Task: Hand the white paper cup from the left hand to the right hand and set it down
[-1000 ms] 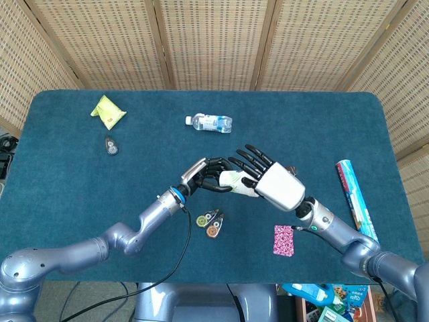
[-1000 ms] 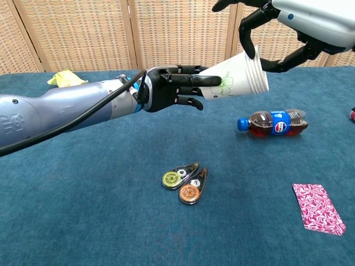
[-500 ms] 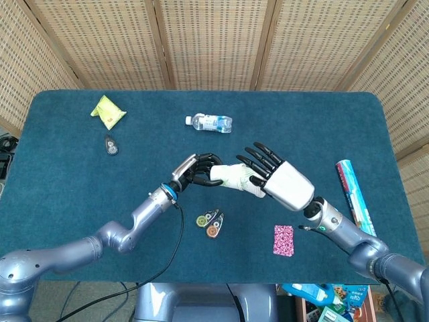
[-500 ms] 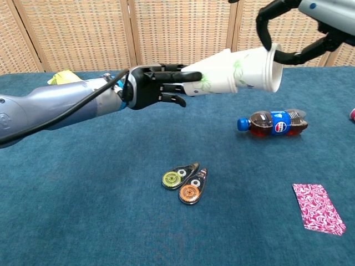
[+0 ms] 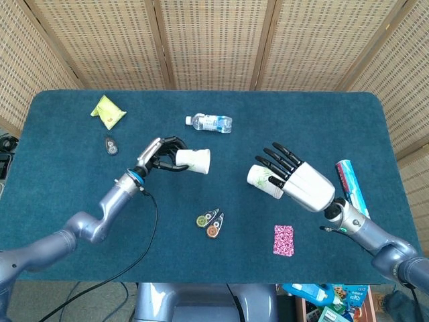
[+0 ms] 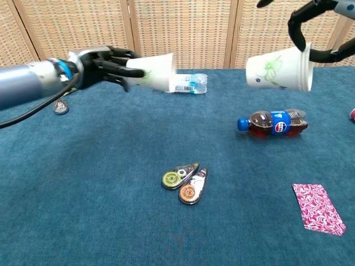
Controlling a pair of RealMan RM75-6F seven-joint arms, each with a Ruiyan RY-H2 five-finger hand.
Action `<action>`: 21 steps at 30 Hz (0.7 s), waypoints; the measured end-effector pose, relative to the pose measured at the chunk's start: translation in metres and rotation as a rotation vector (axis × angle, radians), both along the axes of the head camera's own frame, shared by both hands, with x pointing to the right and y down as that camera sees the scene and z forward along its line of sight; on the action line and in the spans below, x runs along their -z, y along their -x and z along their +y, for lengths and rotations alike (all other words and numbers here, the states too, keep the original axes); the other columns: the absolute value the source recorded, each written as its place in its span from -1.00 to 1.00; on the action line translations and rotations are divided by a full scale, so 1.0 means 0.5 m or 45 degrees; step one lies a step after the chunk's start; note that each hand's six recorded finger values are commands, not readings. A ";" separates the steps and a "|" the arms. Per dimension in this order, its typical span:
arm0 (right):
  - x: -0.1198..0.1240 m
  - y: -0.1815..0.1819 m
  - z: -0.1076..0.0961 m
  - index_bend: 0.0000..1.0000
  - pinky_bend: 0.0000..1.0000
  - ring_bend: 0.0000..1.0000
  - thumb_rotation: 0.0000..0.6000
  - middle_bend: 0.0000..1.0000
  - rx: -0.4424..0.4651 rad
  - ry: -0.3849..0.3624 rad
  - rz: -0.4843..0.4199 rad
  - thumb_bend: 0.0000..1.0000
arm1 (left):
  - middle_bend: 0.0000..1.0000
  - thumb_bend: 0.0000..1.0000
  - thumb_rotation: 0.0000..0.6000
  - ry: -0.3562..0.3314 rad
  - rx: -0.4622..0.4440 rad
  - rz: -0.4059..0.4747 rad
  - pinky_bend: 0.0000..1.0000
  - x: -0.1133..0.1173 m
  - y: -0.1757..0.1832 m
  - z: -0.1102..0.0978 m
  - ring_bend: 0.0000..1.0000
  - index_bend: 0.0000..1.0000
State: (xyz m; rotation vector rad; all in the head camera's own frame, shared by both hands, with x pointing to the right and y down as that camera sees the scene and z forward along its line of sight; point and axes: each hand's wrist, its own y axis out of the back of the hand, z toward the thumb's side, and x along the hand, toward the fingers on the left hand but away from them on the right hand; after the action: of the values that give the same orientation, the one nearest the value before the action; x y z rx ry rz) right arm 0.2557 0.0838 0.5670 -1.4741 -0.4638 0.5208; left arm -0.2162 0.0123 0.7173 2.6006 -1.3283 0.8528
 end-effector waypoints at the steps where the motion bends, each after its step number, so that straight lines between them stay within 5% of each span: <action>1: -0.002 -0.003 0.001 0.42 -0.67 -0.73 1.00 -0.50 0.028 -0.007 0.044 0.21 | 0.02 -0.66 1.00 -0.066 -0.043 -0.087 0.11 0.004 0.026 -0.008 -0.04 0.08; 7: -0.023 0.001 0.014 0.42 -0.66 -0.71 1.00 -0.48 0.214 -0.062 0.288 0.21 | 0.02 -0.66 1.00 -0.358 -0.308 -0.587 0.11 0.026 0.164 -0.033 -0.04 0.08; 13: -0.054 0.010 0.033 0.42 -0.65 -0.70 1.00 -0.47 0.439 -0.146 0.541 0.21 | 0.02 -0.66 1.00 -0.504 -0.517 -0.956 0.11 0.037 0.263 -0.019 -0.04 0.08; 19: -0.081 0.021 0.046 0.41 -0.65 -0.71 1.00 -0.54 0.560 -0.203 0.699 0.21 | -0.06 -0.66 1.00 -0.522 -0.609 -1.103 0.11 0.015 0.303 0.024 -0.11 0.07; 21: -0.091 0.021 0.049 0.03 -0.73 -0.79 1.00 -0.72 0.571 -0.209 0.741 -0.02 | -0.38 -0.65 1.00 -0.510 -0.609 -1.102 0.02 0.007 0.303 0.032 -0.38 -0.16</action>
State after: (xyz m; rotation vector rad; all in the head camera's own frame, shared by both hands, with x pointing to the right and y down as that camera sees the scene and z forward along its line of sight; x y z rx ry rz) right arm 0.2450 0.1081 0.6124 -1.1503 0.2741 0.5072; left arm -0.3677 0.0283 0.7137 3.0401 -1.0636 2.1751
